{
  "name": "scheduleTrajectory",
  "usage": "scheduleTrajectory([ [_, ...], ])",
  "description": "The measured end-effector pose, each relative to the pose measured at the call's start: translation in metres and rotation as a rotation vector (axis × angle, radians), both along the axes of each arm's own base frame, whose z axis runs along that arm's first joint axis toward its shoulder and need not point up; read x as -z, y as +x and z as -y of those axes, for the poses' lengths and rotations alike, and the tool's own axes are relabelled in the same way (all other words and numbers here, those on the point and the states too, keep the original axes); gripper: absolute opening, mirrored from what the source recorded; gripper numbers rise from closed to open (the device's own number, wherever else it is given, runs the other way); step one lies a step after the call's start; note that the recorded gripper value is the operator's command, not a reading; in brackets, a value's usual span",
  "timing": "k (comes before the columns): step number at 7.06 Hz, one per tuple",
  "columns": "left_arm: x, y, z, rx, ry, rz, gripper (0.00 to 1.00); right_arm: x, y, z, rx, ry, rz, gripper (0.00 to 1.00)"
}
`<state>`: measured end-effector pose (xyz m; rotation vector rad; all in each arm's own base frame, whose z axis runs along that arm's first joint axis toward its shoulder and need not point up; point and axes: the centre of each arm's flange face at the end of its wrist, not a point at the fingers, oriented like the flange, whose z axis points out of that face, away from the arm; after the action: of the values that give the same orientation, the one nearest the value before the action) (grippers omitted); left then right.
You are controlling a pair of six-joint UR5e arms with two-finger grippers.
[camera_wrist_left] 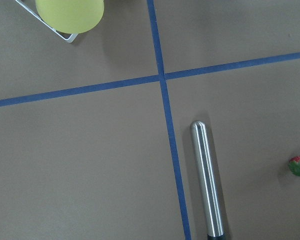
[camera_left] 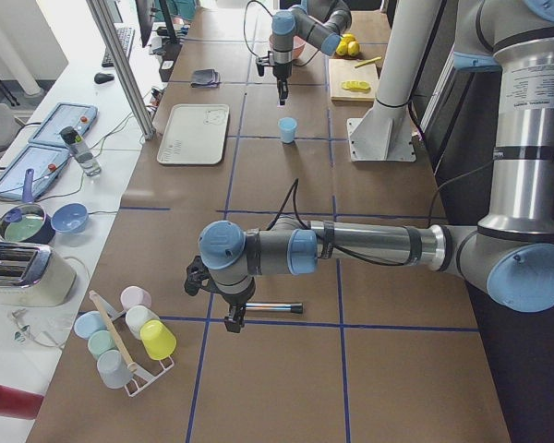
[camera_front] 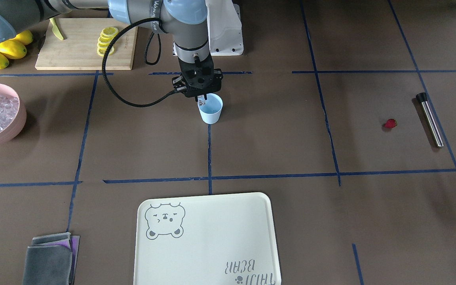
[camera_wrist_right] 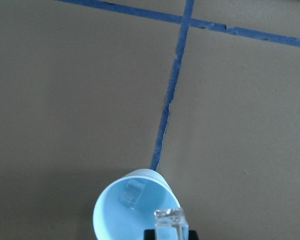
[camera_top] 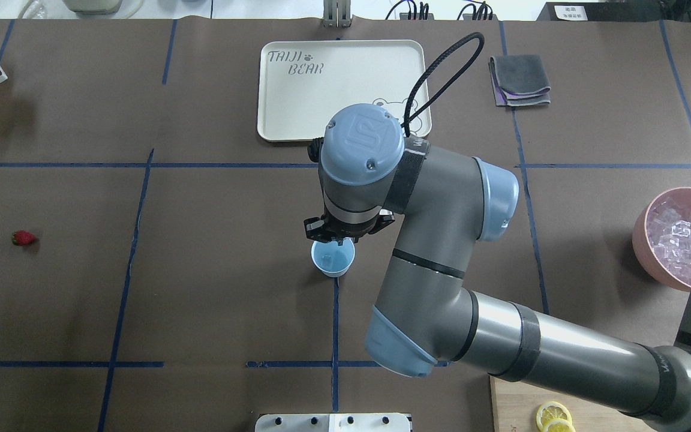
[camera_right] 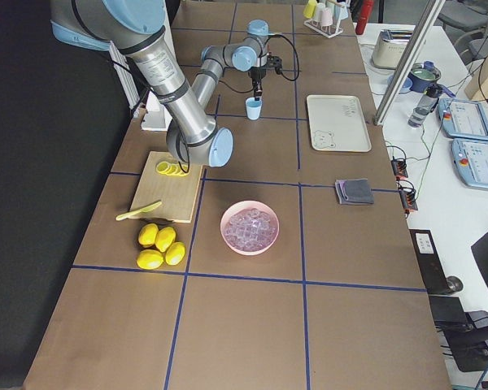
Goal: Mash ice and strawberries in cup
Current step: 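Carry the ice cube with the right gripper over the cup, then open the right gripper to drop the ice cube into the cup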
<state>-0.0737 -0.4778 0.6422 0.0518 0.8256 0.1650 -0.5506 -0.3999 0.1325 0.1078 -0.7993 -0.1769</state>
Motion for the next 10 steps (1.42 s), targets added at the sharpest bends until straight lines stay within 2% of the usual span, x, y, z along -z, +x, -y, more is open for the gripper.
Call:
scheduleTrajectory([
  [2,-0.001,0.000,0.000,-0.001,-0.001,0.000,1.00,0.002,-0.017,-0.009,0.003,0.006,-0.011,0.02],
  [3,-0.002,0.000,0.000,-0.002,-0.002,0.000,1.00,0.004,-0.021,-0.012,0.006,0.008,-0.012,0.07],
  [4,-0.002,0.000,0.000,-0.002,-0.002,0.000,1.00,0.005,-0.022,-0.013,0.008,0.009,-0.012,0.42],
  [5,-0.002,0.000,0.000,-0.002,-0.003,0.000,1.00,0.006,-0.022,-0.014,0.009,0.010,-0.010,0.96],
  [6,-0.002,0.000,0.000,-0.002,-0.003,0.000,1.00,0.007,-0.022,-0.014,0.009,0.011,-0.008,0.99],
  [10,-0.001,0.000,0.000,-0.003,-0.001,0.000,1.00,0.009,-0.013,-0.010,-0.001,0.012,-0.005,0.99],
])
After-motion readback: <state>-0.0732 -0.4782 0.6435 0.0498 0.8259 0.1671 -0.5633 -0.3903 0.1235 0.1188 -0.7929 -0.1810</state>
